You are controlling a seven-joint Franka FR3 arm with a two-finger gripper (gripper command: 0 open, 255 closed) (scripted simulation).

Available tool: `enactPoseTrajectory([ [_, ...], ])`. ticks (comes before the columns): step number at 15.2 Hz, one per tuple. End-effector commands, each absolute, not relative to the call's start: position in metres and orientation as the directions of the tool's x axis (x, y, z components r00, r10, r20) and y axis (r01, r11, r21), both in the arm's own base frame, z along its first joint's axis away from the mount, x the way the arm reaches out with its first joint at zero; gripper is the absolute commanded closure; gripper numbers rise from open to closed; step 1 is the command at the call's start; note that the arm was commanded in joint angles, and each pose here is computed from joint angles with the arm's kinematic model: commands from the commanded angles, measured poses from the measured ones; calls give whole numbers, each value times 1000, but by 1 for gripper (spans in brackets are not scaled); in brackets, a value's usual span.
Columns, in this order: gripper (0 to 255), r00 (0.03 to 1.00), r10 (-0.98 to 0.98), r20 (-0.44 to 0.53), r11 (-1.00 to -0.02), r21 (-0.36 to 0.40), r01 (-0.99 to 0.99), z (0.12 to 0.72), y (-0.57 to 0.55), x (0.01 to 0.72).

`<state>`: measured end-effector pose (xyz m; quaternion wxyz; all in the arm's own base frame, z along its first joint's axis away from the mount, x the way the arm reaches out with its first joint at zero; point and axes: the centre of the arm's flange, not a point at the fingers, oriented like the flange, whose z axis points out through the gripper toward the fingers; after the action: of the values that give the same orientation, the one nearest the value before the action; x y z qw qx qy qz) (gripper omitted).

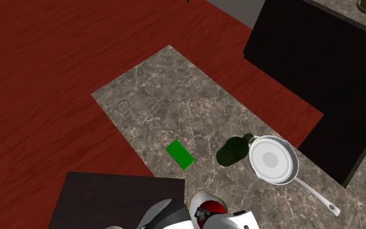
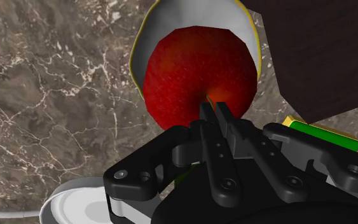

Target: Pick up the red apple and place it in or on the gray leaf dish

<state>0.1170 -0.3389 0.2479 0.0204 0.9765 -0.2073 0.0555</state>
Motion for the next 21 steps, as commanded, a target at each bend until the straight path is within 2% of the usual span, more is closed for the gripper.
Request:
enactPoseTrajectory([
  [1,255,908,-403,117,-913,17,-407,248,-339,117],
  [3,255,908,-403,117,-913,17,-407,248,-339,117],
  [4,0,908,-403,117,-913,17,-407,248,-339,117],
  [9,0,908,-403,117,-913,17,-407,248,-339,117],
  [13,0,908,-403,117,-913,17,-407,297,-336,112],
  [21,0,908,-403,117,-913,17,-407,297,-336,112],
])
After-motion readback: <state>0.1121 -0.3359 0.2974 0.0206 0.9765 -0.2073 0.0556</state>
